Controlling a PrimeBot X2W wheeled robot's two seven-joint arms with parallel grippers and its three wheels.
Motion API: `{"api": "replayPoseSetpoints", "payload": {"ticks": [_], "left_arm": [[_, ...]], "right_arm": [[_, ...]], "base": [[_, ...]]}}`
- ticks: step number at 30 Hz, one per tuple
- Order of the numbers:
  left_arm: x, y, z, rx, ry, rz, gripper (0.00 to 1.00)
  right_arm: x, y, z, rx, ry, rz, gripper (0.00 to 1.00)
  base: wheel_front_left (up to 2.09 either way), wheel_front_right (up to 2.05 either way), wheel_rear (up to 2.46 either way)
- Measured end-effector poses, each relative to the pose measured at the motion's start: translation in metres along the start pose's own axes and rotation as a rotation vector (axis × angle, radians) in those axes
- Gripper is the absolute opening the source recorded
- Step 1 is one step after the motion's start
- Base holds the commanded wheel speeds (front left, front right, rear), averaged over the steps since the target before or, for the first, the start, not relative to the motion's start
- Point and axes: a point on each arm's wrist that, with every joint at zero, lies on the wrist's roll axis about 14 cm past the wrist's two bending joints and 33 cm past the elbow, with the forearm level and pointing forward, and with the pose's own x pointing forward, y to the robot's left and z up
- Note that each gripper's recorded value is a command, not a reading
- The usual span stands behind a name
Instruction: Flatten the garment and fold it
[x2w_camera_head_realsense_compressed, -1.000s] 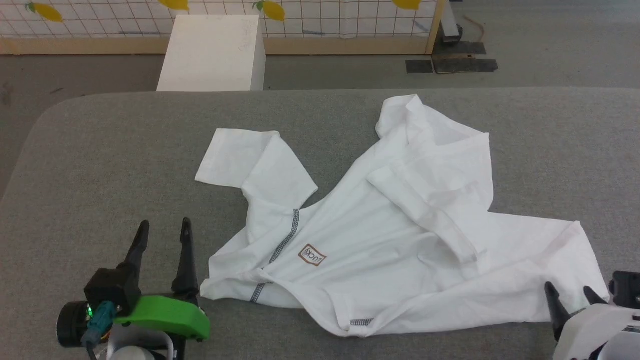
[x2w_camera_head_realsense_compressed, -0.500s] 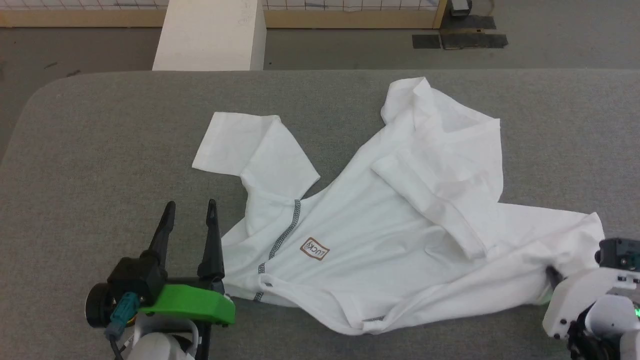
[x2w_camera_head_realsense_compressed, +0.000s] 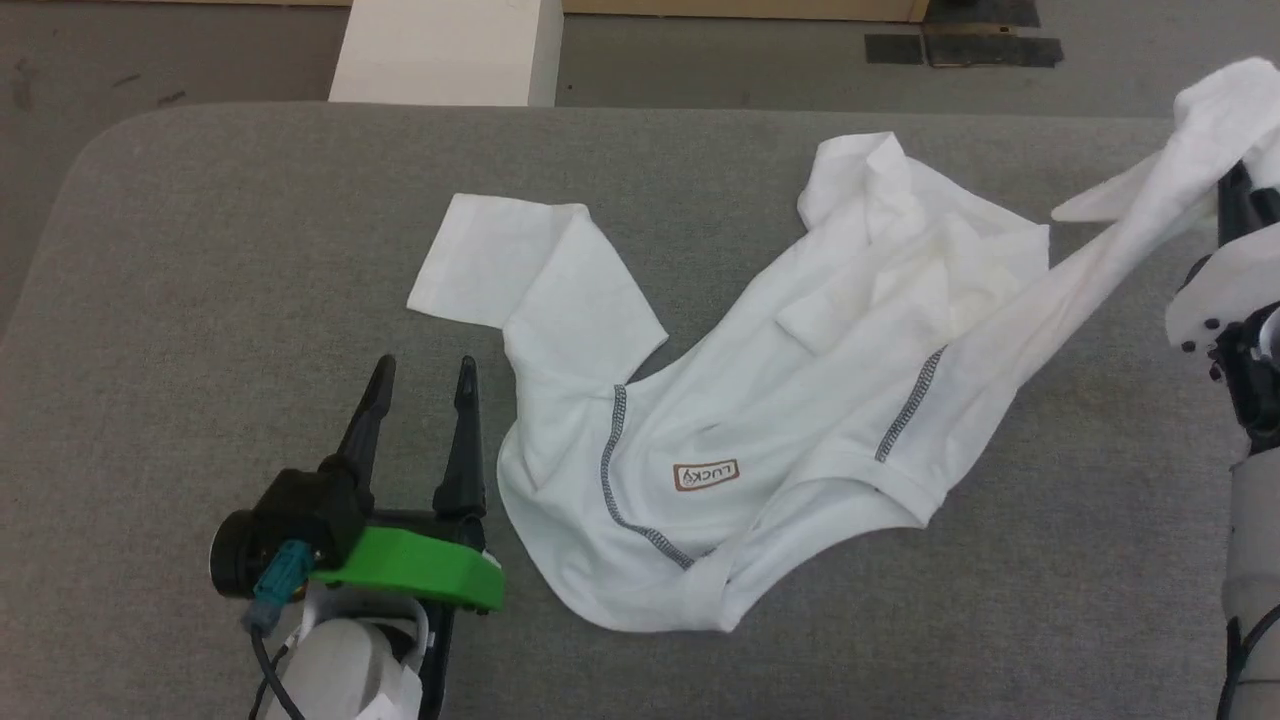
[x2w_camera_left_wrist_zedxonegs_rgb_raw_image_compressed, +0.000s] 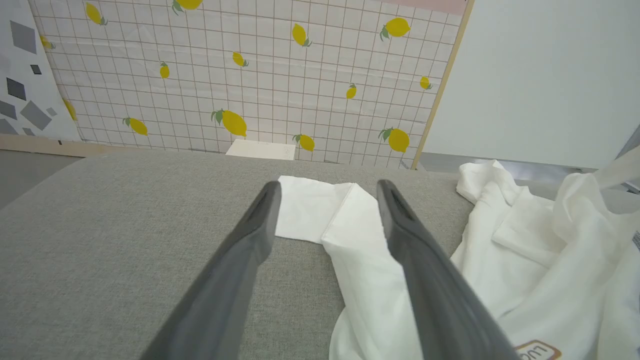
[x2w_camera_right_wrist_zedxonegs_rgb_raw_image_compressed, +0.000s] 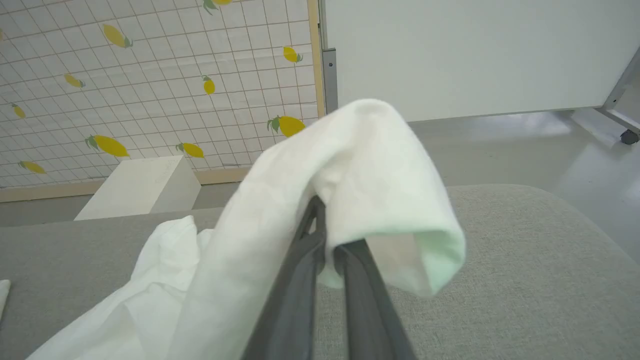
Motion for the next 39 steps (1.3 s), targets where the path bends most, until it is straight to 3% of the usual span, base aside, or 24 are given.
{"api": "replayPoseSetpoints", "payload": {"ticks": [5,6,7,8,13,17,23,27,39], "left_arm": [[-0.001,0.004,-0.003,-0.007,0.007,0.011,1.00],[-0.001,0.004,-0.004,-0.007,0.009,0.012,1.00],[-0.001,0.004,-0.005,-0.007,0.012,0.007,1.00],[-0.001,0.004,-0.005,-0.006,0.013,0.006,1.00],[-0.001,0.001,-0.005,0.008,0.012,-0.008,1.00],[-0.005,-0.002,-0.004,0.001,0.011,-0.017,1.00],[-0.006,-0.009,-0.001,-0.005,0.001,-0.034,1.00],[-0.004,-0.017,0.003,-0.010,-0.012,-0.057,1.00],[-0.002,-0.014,-0.002,-0.006,-0.001,-0.058,1.00]], "right_arm": [[0.004,-0.020,-0.044,0.050,0.143,-0.055,0.00],[0.002,-0.026,-0.052,0.060,0.170,-0.072,0.10],[-0.002,-0.036,-0.063,0.064,0.208,-0.097,0.46],[-0.006,-0.043,-0.070,0.064,0.234,-0.115,1.00],[-0.038,-0.087,-0.103,0.059,0.332,-0.225,1.00],[-0.063,-0.095,-0.108,0.058,0.314,-0.247,1.00],[-0.087,-0.029,-0.089,0.062,0.171,-0.054,1.00],[-0.104,0.007,-0.084,0.097,0.160,0.055,1.00],[-0.094,0.053,-0.134,0.225,0.491,0.175,1.00]], "base": [[0.00,0.00,0.00],[0.00,0.00,0.00],[0.00,0.00,0.00],[0.00,0.00,0.00],[0.00,0.00,0.00],[0.00,0.00,0.00],[0.00,0.00,0.00],[0.00,0.00,0.00],[0.00,0.00,0.00]]}}
